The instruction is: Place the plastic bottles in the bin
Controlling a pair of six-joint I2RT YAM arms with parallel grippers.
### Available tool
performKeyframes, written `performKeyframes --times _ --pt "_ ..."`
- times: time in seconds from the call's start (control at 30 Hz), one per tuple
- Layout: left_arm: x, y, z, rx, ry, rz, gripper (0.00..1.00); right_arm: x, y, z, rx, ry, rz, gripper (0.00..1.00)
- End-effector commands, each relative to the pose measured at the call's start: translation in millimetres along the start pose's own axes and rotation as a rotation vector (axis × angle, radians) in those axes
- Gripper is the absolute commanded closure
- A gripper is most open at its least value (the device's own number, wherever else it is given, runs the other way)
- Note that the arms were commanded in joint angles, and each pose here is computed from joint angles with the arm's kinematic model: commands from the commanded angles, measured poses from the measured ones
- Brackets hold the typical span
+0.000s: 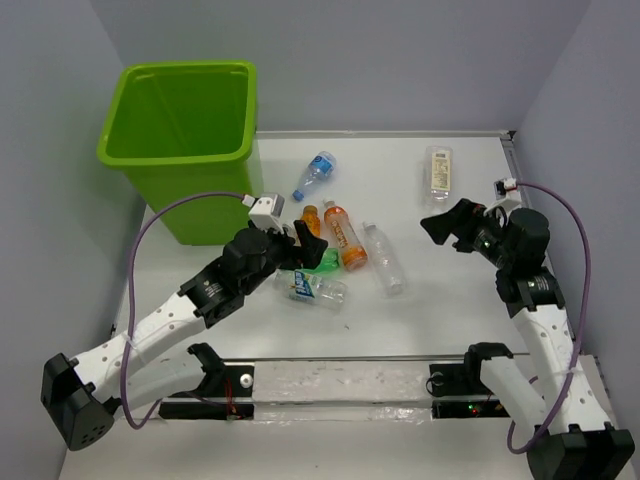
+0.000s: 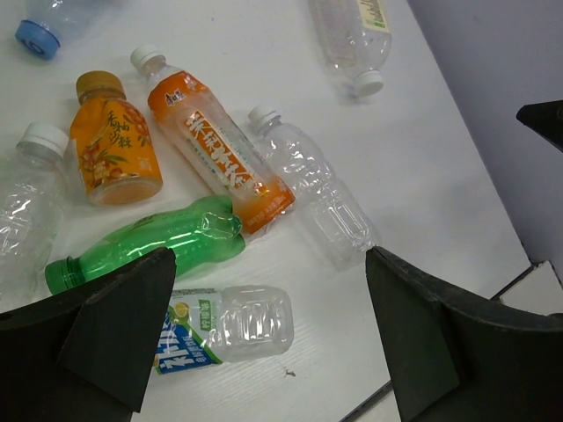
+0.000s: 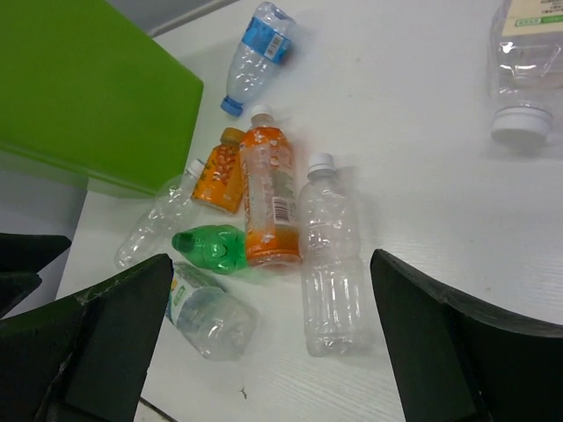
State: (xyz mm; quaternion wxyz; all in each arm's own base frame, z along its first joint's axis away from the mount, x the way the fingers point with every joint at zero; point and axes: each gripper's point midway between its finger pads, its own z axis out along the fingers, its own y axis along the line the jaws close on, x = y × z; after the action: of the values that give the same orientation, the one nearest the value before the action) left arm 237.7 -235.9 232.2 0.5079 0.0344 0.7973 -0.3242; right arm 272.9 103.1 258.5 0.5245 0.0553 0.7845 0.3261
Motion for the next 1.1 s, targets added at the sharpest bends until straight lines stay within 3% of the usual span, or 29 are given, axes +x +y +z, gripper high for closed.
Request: performKeyframes --times 0.0,0.13,0.33,0.53,0.83,1.07 --pt "-9.1 -7.5 8.5 0.005 -0.023 -0.023 0.01 -21.1 -21.5 17.0 0.088 -0.085 -0.013 0.01" --pt "-13.2 -11.7 13.5 0.009 -0.027 -0.021 0.01 -24.3 -60.0 61.4 0.207 0.010 -0.046 0.05" --pt "-11.8 5.7 2.1 -0.053 -0.047 -0.015 0.01 -74.1 -124.7 96.8 0.526 -0.058 -0.121 0.00" --pt "-8.1 14.6 -6.5 -0.080 -0.034 0.016 0.01 -79.6 -190.0 141.8 0.737 0.037 -0.231 0.00" --pt "-4.6 14.8 -0.7 -0.083 -0.005 0.054 0.01 -60.1 -224.6 215.6 0.688 0.232 -0.283 0.00" --pt "-5.7 13.2 2.1 -0.082 -0.008 0.041 0.01 -33.4 -245.2 223.9 0.709 0.304 -0.279 0.05"
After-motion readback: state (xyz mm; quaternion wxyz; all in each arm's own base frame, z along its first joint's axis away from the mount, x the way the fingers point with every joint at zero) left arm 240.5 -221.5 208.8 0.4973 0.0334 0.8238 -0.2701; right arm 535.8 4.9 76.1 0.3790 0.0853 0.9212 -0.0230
